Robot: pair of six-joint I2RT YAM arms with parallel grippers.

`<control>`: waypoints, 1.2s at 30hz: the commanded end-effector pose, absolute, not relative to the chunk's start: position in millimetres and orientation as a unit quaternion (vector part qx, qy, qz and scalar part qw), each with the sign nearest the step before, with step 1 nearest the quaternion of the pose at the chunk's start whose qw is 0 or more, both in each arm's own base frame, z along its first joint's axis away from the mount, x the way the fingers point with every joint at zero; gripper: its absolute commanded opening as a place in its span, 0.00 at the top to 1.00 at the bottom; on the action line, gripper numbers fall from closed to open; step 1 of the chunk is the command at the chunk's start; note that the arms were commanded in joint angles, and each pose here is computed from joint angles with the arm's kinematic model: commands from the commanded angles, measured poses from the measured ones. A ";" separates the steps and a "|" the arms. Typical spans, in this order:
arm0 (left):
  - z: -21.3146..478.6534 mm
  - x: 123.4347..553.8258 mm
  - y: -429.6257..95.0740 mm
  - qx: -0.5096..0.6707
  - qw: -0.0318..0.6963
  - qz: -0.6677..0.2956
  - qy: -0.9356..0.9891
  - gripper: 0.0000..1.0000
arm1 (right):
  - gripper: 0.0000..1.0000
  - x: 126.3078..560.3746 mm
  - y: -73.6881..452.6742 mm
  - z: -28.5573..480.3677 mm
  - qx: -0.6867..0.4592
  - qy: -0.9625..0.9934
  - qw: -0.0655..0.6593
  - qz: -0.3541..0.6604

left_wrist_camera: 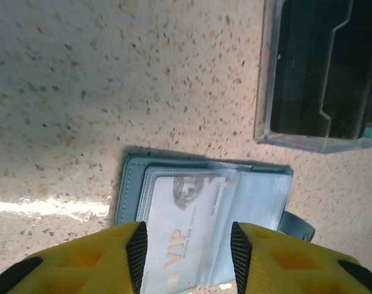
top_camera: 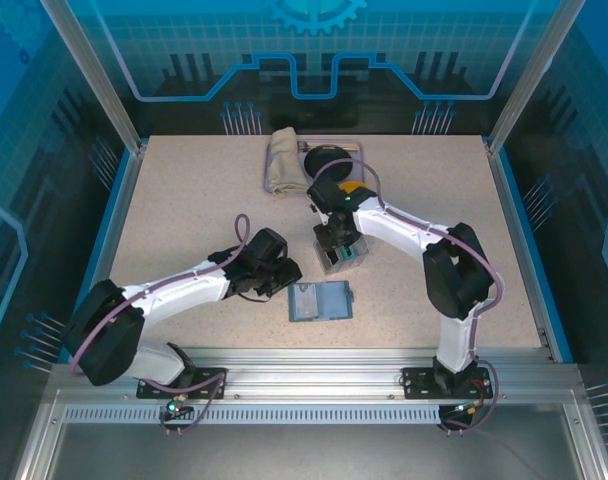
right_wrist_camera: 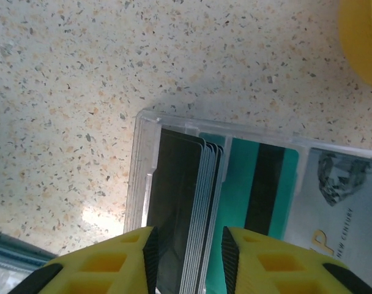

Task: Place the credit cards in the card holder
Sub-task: Pick up the credit card from the storage box.

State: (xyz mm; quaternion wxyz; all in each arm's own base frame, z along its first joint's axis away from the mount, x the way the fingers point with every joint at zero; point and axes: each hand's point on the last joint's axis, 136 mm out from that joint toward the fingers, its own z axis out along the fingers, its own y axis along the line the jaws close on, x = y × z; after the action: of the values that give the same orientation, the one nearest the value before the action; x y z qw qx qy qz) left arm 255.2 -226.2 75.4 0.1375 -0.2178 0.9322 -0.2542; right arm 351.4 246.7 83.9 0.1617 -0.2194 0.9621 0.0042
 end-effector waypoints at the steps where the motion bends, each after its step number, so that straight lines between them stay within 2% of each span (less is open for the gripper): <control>1: 70.0 250.1 -203.7 -0.247 0.143 -0.227 0.931 0.55 | 0.64 351.9 243.9 79.3 -0.238 0.959 0.152 -0.037; 4: 70.3 249.5 -197.8 -0.254 0.146 -0.227 0.929 0.54 | 0.60 354.6 243.8 72.4 -0.242 0.957 0.150 -0.060; 13: 70.0 249.4 -194.6 -0.262 0.145 -0.231 0.926 0.51 | 0.57 355.9 240.0 53.6 -0.263 0.944 0.144 -0.136; 21: 67.3 249.5 -196.1 -0.261 0.139 -0.231 0.927 0.50 | 0.57 362.8 233.1 75.5 -0.264 0.930 0.183 -0.178; 28: 66.0 248.7 -196.7 -0.261 0.137 -0.233 0.927 0.50 | 0.61 363.0 234.5 84.1 -0.267 0.929 0.191 -0.170; 36: 64.9 248.0 -197.3 -0.260 0.134 -0.233 0.927 0.50 | 0.76 360.4 235.4 81.9 -0.267 0.932 0.187 -0.162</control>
State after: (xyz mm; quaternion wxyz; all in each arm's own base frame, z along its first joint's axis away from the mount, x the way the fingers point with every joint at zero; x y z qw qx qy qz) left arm 252.2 -202.0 70.4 0.1429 -0.2527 0.9263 -0.2403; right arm 363.3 237.3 69.1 0.1788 -0.2690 0.9324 -0.1619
